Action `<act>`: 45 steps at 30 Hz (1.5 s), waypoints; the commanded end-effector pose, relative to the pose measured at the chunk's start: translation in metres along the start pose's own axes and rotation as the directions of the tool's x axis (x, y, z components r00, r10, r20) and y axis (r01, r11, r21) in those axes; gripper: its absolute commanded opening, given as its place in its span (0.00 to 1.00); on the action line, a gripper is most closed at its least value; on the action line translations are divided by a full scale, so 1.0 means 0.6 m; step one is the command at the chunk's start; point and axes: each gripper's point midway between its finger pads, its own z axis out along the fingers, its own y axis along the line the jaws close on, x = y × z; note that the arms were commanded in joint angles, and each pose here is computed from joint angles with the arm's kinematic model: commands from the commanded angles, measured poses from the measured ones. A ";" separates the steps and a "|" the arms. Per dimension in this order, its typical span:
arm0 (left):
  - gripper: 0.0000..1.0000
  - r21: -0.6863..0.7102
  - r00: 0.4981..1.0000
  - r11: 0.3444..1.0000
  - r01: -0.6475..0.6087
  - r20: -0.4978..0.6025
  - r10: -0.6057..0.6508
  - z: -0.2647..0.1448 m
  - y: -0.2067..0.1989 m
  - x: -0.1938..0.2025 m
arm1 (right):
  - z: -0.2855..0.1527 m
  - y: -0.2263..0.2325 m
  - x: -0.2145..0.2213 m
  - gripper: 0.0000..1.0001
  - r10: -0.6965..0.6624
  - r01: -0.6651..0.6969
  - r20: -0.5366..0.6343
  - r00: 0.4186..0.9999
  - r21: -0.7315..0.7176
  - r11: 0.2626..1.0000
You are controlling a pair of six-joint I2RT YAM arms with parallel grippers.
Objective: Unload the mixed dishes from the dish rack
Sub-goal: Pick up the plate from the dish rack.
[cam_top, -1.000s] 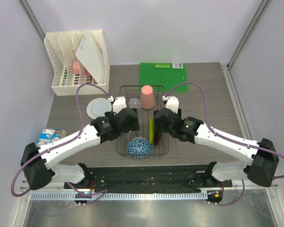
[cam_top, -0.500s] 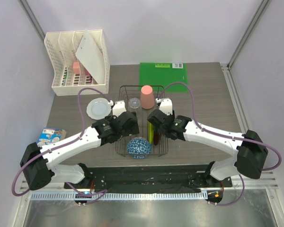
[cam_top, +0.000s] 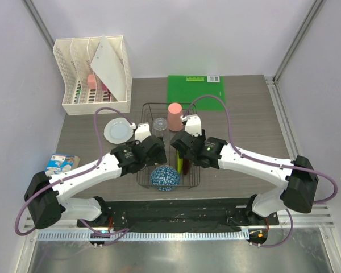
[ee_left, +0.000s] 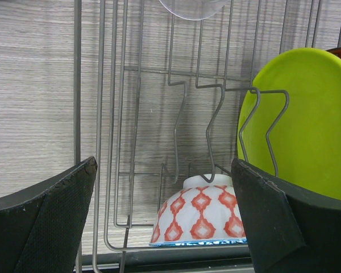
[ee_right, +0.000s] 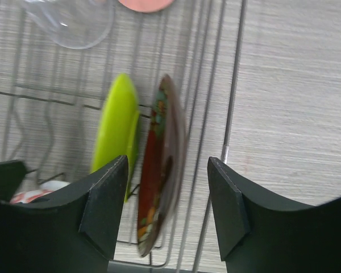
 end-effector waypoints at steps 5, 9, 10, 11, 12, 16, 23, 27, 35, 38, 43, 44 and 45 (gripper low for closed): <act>1.00 0.021 0.999 0.999 0.033 0.010 -0.034 0.005 -0.014 -0.005 | -0.010 0.019 -0.024 0.62 0.022 -0.022 0.042 0.999 -0.002 1.000; 1.00 0.015 0.999 0.999 0.032 0.009 -0.032 0.004 -0.010 -0.004 | 0.003 0.022 -0.008 0.60 0.003 -0.004 0.020 1.000 0.011 1.000; 1.00 0.016 0.999 0.999 0.033 0.010 -0.033 0.004 -0.010 -0.004 | 0.004 0.022 -0.008 0.59 0.003 -0.003 0.020 1.000 0.012 1.000; 1.00 0.015 0.999 0.999 0.032 0.009 -0.032 0.005 -0.009 -0.003 | 0.007 0.020 -0.004 0.58 -0.001 0.000 0.017 1.000 0.018 1.000; 1.00 0.015 0.999 0.999 0.035 0.009 -0.035 0.005 -0.009 -0.003 | 0.008 0.019 -0.003 0.56 -0.002 0.001 0.018 1.000 0.021 1.000; 1.00 0.017 0.999 0.999 0.037 0.002 -0.037 0.006 -0.010 0.000 | 0.015 0.019 0.009 0.49 -0.015 0.014 0.006 1.000 0.026 1.000; 1.00 0.017 0.999 0.999 0.037 -0.003 -0.037 0.007 -0.011 0.002 | 0.030 0.012 0.036 0.45 -0.029 0.030 -0.023 0.999 0.047 0.998; 1.00 0.015 0.999 0.999 0.037 -0.010 -0.037 0.008 -0.011 0.005 | 0.034 0.011 0.044 0.42 -0.027 0.028 -0.032 0.999 0.046 0.999; 1.00 0.013 0.999 0.999 0.036 -0.021 -0.035 0.011 -0.011 0.010 | 0.022 0.009 0.020 0.17 -0.014 0.013 0.009 1.000 0.040 0.999; 1.00 0.014 0.999 0.999 0.036 -0.022 -0.035 0.012 -0.013 0.010 | 0.011 0.008 0.002 0.16 -0.016 0.015 0.030 0.999 0.040 0.999; 1.00 0.013 0.999 0.999 0.033 -0.023 -0.033 0.014 -0.016 0.009 | -0.005 0.003 -0.024 0.14 -0.020 0.018 0.056 0.998 0.044 0.999; 1.00 0.014 0.999 0.999 0.033 -0.024 -0.033 0.014 -0.016 0.009 | -0.010 0.004 -0.029 0.13 -0.013 0.011 0.062 0.998 0.036 0.999; 1.00 0.013 0.999 0.999 0.033 -0.023 -0.033 0.015 -0.017 0.009 | -0.013 0.003 -0.032 0.12 -0.012 0.009 0.066 0.998 0.034 0.999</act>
